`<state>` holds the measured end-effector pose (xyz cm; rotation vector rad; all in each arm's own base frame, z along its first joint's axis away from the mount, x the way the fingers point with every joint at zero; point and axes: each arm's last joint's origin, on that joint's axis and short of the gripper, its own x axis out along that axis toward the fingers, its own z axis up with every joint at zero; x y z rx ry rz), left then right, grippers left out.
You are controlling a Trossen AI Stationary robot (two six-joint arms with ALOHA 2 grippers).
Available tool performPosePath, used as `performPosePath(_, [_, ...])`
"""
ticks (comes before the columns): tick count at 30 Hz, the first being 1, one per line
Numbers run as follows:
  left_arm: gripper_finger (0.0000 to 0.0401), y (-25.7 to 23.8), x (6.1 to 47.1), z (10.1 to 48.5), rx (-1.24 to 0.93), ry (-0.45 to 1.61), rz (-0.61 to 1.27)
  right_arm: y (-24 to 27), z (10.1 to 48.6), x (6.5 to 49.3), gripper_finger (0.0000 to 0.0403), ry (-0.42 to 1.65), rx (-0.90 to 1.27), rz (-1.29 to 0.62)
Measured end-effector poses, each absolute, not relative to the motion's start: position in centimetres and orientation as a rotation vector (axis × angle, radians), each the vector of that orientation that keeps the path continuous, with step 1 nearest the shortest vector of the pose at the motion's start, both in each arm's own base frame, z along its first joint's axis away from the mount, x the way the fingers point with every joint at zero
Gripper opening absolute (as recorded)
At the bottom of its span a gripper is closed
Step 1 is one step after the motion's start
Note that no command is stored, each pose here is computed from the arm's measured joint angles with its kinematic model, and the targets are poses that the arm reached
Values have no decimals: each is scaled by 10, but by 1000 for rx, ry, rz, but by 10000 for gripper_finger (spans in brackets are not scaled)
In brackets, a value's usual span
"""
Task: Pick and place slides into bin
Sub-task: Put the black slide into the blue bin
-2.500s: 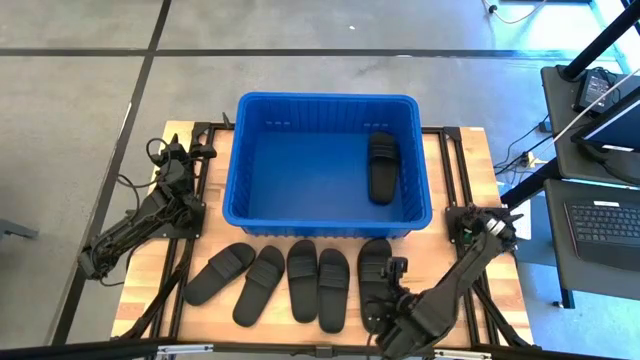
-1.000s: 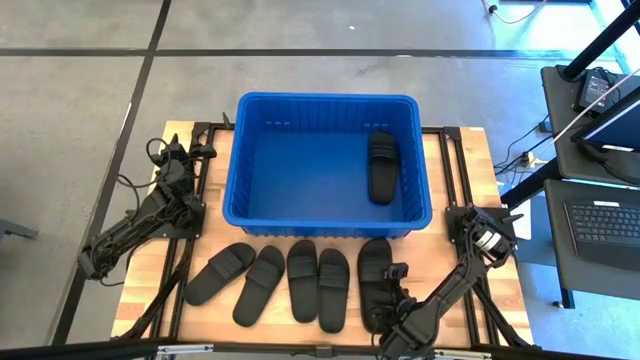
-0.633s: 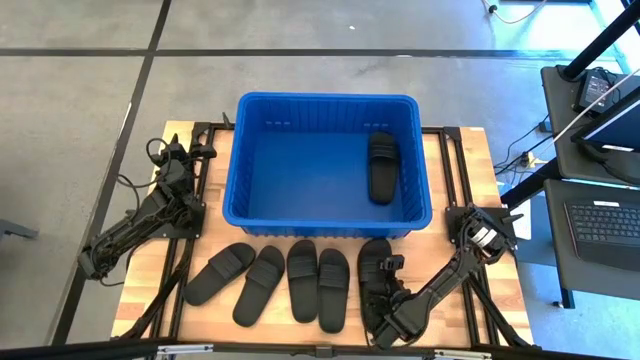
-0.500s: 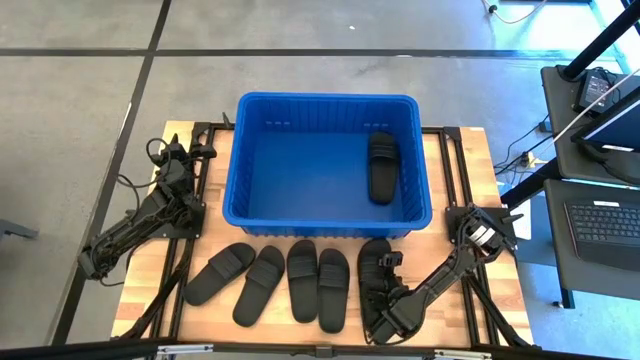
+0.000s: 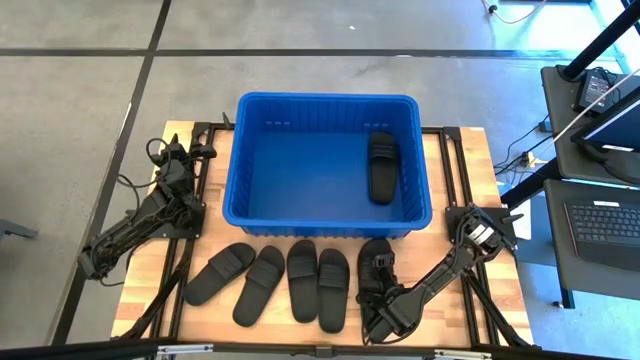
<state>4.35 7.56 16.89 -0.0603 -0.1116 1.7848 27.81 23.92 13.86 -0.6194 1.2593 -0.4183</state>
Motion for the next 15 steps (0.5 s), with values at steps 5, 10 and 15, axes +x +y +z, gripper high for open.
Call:
performPosePath(5, [248,76,44,169,-60,-111,1785,238,138,279,281,1253,-587,-438])
performPosePath(10, [248,76,44,169,-60,-111,1785,237,138,281,206,1254,-581,-443])
performPosePath(15, [248,76,44,169,-60,-111,1785,236,138,281,108,1257,-570,-450])
